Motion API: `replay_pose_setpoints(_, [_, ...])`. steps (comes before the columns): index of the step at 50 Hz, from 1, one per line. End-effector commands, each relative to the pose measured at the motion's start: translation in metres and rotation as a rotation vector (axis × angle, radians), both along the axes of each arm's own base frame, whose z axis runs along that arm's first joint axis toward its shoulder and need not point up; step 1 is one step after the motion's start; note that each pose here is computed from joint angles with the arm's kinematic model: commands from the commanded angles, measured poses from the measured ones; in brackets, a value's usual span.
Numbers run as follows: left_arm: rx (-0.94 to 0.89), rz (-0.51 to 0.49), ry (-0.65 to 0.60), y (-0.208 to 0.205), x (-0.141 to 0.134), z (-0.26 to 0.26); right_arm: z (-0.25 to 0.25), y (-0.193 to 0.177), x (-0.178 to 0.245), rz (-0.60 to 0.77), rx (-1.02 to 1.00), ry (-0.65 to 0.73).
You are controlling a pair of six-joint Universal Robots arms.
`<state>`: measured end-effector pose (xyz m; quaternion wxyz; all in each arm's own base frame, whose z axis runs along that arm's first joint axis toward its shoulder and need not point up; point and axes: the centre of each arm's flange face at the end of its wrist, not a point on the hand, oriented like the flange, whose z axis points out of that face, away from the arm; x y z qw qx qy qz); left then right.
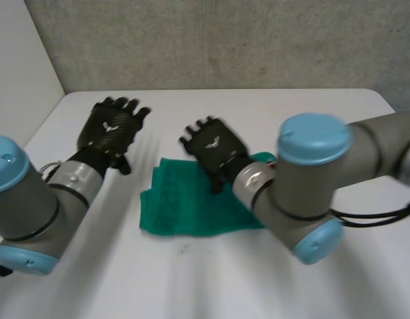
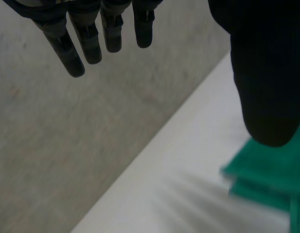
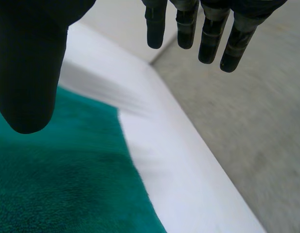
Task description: Fold the towel.
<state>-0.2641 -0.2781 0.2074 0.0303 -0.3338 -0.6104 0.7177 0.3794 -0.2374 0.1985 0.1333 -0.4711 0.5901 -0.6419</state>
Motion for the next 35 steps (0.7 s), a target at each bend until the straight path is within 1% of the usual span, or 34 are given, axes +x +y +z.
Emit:
replay_pose_setpoints(1, [0.053,-0.110,0.135,0.012,-0.036,0.007,-0.001,-0.015,-0.053,-0.167,0.206,-0.104])
replay_pose_setpoints(3, [0.103,-0.136,0.142,0.016,-0.049,-0.002,-0.010,-0.017,-0.063,-0.194,0.235,-0.081])
replay_pose_setpoints(4, [0.144,-0.137,0.125,0.019,-0.055,-0.012,-0.019,-0.019,-0.074,-0.220,0.258,-0.061])
replay_pose_setpoints(6, [0.167,-0.127,0.111,0.019,-0.055,-0.017,-0.027,-0.020,-0.081,-0.240,0.279,-0.045])
replay_pose_setpoints(8, [0.246,-0.074,0.069,0.015,-0.054,-0.032,-0.037,-0.020,-0.090,-0.263,0.308,-0.025])
replay_pose_setpoints(12, [0.329,-0.019,0.020,0.012,-0.051,-0.047,-0.049,-0.019,-0.101,-0.299,0.343,-0.004])
replay_pose_setpoints(18, [0.428,0.038,-0.049,0.018,-0.042,-0.067,-0.062,-0.022,-0.118,-0.344,0.374,0.024])
replay_pose_setpoints(25, [0.468,0.094,-0.087,0.024,-0.033,-0.082,-0.071,-0.032,-0.130,-0.377,0.298,0.059])
replay_pose_setpoints(29, [0.479,0.099,-0.091,0.029,-0.029,-0.083,-0.069,-0.037,-0.133,-0.389,0.272,0.068])
replay_pose_setpoints(35, [0.463,0.094,-0.073,0.044,-0.022,-0.067,-0.050,-0.051,-0.131,-0.443,0.146,0.100])
